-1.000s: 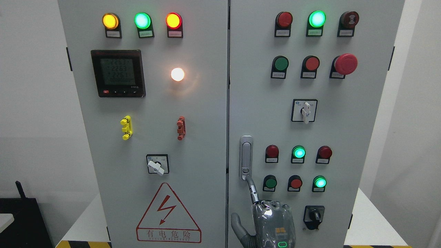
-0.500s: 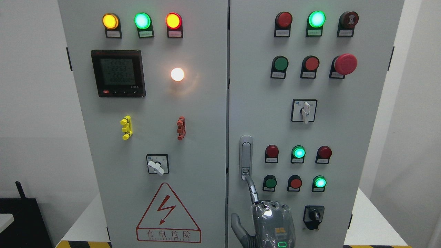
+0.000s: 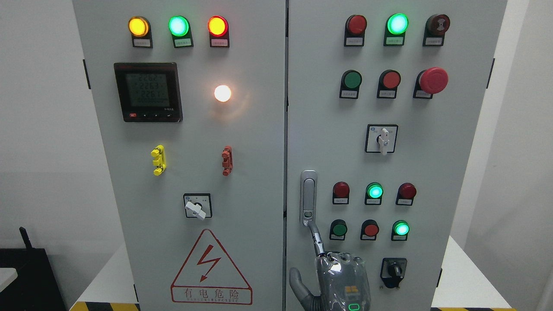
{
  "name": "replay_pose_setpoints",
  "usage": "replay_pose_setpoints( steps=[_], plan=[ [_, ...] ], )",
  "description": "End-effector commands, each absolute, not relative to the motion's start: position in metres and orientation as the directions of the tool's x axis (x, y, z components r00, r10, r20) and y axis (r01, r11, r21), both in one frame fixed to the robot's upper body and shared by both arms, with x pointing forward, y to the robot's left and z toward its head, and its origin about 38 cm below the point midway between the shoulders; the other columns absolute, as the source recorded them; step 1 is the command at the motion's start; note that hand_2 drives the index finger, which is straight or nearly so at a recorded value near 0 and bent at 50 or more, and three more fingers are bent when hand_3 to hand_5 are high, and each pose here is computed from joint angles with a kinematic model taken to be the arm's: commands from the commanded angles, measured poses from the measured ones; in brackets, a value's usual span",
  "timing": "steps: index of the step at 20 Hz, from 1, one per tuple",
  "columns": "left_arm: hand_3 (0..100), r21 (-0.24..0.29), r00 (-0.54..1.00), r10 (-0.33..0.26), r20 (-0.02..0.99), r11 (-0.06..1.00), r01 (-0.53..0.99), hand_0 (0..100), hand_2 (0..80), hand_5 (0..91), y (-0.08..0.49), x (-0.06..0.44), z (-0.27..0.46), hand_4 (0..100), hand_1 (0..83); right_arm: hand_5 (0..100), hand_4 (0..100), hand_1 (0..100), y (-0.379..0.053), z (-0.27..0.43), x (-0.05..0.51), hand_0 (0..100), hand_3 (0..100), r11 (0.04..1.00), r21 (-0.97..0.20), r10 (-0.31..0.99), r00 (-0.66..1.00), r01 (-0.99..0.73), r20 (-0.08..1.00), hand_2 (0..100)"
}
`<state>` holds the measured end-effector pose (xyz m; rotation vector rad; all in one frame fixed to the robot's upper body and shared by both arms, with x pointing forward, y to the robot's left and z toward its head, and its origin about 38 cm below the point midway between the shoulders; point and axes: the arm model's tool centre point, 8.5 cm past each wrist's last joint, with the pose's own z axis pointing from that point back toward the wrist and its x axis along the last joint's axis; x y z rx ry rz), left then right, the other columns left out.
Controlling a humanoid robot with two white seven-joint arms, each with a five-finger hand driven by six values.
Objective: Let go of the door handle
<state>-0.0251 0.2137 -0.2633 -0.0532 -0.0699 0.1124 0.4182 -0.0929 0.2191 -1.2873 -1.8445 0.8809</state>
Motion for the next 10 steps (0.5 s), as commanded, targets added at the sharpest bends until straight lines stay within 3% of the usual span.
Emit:
replay_pose_setpoints(
  steps=[1,10],
  plan=[
    [0,-0.060,0.991,0.102,0.082,0.993,-0.097,12,0.0,0.0,0.2134,-0.0198,-0.2637,0,38.9,97,100,39,-0.0917,0.2143,0.4184,40,100,0.269,-0.846,0.954,-0.251,0.461,0.167,14],
    [0,-0.060,0.991,0.102,0.082,0.993,-0.097,12,0.0,0.0,0.2134,-0.0198,-0.2637,0,38.9,97,100,39,-0.0928,0.2168,0.4180,40,100,0.271,-0.839,0.953,-0.252,0.472,0.167,14]
  ],
)
